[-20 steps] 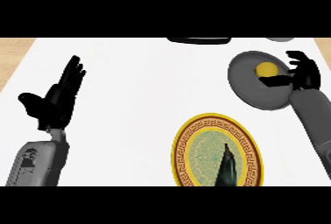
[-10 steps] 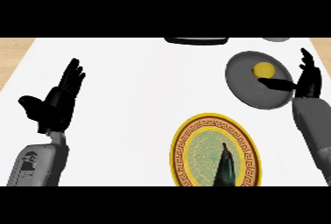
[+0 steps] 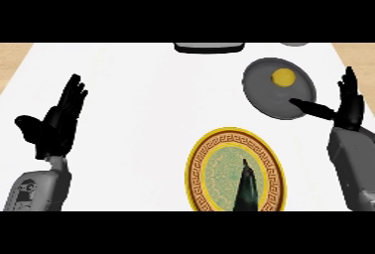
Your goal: Pick the lemon from the plate and place it in the pan
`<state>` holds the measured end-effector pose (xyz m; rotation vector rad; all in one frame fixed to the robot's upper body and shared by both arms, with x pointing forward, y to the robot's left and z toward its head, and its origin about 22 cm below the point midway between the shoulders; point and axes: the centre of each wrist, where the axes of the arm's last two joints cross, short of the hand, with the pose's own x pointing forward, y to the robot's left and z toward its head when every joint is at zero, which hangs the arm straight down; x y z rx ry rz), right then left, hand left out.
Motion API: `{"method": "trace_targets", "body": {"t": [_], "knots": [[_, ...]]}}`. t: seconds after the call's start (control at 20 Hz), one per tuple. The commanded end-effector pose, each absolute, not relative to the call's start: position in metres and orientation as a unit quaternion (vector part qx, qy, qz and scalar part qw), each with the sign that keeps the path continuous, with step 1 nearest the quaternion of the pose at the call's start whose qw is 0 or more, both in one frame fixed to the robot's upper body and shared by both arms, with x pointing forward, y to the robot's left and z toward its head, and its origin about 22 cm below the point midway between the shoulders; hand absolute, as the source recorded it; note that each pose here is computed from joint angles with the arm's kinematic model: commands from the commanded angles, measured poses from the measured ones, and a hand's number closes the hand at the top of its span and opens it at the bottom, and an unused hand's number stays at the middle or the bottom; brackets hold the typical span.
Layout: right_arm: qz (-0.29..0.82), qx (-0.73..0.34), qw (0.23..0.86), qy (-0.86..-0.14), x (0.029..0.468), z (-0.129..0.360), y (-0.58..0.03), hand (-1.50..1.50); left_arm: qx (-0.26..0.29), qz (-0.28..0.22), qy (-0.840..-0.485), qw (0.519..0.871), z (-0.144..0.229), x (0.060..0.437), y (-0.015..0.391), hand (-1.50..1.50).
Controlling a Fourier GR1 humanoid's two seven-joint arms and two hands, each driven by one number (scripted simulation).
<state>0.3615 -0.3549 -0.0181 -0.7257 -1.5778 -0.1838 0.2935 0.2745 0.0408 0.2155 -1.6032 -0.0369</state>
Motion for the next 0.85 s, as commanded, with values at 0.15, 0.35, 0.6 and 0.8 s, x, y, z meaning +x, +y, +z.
{"method": "trace_targets", "body": {"t": [0.15,0.35,0.6,0.8], "knots": [[-0.074,-0.257,0.626,-0.733,0.312,-0.039,-0.337,-1.5,0.111,-0.007,-0.71,0.695,0.024,0.279,0.276,0.0],[-0.064,-0.265,0.619,-0.736,0.275,-0.016,-0.356,-1.5,0.119,-0.008,-0.712,0.692,0.039,0.281,0.29,0.0],[-0.071,-0.27,0.627,-0.727,0.222,0.008,-0.327,-1.5,0.104,-0.015,-0.714,0.692,0.043,0.277,0.292,0.0],[-0.058,-0.299,0.632,-0.712,0.184,0.024,-0.31,-1.5,0.092,-0.013,-0.723,0.684,0.058,0.29,0.283,0.0]]}}
